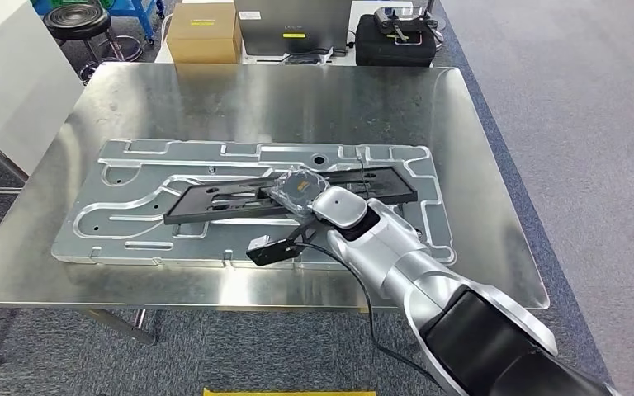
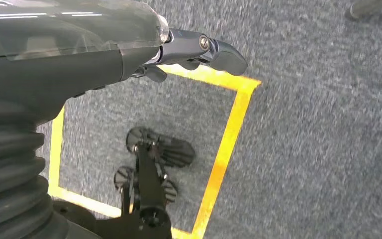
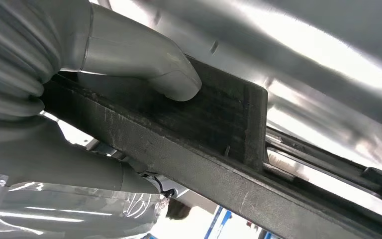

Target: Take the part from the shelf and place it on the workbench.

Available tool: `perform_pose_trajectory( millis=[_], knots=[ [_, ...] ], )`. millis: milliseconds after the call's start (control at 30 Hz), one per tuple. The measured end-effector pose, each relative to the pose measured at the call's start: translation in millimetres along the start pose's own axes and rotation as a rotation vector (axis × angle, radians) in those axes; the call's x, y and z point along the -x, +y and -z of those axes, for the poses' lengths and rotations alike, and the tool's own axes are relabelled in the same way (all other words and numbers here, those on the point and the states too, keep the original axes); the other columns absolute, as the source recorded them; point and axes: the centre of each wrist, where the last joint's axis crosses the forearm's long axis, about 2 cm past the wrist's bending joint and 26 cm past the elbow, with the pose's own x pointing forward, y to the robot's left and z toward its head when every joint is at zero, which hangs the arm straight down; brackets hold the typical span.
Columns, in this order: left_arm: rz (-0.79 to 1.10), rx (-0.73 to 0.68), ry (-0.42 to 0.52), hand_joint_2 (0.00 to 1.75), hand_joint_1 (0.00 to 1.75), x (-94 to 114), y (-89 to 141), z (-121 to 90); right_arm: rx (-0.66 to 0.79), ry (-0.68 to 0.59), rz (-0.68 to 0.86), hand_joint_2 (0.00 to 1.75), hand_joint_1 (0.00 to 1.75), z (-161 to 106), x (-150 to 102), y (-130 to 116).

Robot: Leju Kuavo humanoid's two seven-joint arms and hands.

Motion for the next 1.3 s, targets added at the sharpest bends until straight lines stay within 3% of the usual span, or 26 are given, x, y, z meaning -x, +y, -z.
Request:
perform_pose_trajectory(
  millis=[433, 567, 667, 800, 1300],
  knots=[
    [0.010, -0.013, -0.003, 1.75, 0.00, 2.1, -5.2, -0.7, -0.028, -0.026, 0.054, 1.75, 1.75, -6.5, -10.0, 29.0],
    [0.012, -0.025, -0.021, 1.75, 0.00, 4.6, -4.8, -1.9, 0.000, -0.038, 0.084, 0.00, 0.00, -7.9, -23.2, 40.0],
    [0.029, -0.038, -0.026, 1.75, 0.00, 6.8, -2.9, -3.1, 0.005, -0.034, 0.118, 0.00, 0.00, -11.6, -30.9, 52.1],
    [0.071, -0.053, -0.024, 0.00, 0.00, 4.5, -2.5, -2.0, 0.034, -0.023, 0.149, 0.00, 0.00, -14.7, -31.6, 58.5],
    [0.057, -0.064, -0.029, 0.00, 0.00, 8.6, -0.1, -4.2, 0.542, 0.106, 0.214, 0.00, 0.00, -24.7, -14.3, 39.1]
  ],
)
